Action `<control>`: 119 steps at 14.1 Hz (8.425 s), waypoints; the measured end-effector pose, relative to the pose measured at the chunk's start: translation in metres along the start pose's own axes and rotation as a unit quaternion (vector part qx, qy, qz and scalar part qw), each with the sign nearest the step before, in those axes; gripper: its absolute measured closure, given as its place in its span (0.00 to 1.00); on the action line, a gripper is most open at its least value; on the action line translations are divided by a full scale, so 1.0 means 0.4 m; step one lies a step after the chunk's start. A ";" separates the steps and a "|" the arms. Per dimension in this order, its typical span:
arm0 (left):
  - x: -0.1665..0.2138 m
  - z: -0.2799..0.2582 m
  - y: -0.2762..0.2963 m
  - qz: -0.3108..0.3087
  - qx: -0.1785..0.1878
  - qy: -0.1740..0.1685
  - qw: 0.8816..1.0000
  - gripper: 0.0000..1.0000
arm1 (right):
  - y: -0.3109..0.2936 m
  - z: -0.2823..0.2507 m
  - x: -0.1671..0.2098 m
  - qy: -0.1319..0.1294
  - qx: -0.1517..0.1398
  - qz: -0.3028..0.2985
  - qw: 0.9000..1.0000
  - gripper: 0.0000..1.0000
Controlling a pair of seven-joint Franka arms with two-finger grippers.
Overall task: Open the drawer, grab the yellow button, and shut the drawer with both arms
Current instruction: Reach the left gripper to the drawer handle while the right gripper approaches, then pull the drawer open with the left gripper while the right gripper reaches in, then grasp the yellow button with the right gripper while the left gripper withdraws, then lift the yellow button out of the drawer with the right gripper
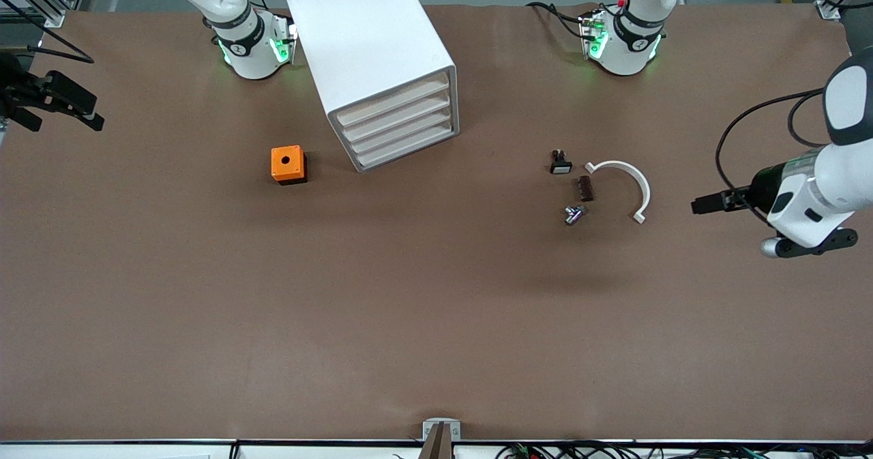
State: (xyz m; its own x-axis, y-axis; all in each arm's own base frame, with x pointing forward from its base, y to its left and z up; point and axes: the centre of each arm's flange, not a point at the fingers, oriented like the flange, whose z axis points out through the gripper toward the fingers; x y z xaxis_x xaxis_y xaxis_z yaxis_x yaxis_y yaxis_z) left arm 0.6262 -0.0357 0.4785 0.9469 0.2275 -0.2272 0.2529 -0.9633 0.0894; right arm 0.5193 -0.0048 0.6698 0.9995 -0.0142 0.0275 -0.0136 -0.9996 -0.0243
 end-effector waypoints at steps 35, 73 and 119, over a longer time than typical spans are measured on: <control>-0.367 0.635 0.808 -0.690 0.175 -0.329 0.620 0.05 | -0.518 0.191 0.076 -0.050 0.015 0.325 0.944 0.00; -0.263 0.632 0.790 -0.748 0.200 -0.391 0.498 0.86 | -1.056 0.314 -0.183 -0.034 -0.009 0.348 0.937 0.00; -0.053 0.533 0.571 -0.413 0.158 -0.010 0.897 0.00 | -1.080 0.509 -0.078 -0.065 -0.076 0.457 0.884 0.66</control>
State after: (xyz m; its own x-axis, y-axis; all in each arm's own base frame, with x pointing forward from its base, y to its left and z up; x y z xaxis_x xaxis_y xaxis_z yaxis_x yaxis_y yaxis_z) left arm 0.6216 -0.2909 0.2969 0.4572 0.8830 -0.1063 0.7950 -0.4593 -0.3962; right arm 0.4997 0.4323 0.4758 0.5646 -0.8239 -0.0495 -0.8102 -0.5647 0.1574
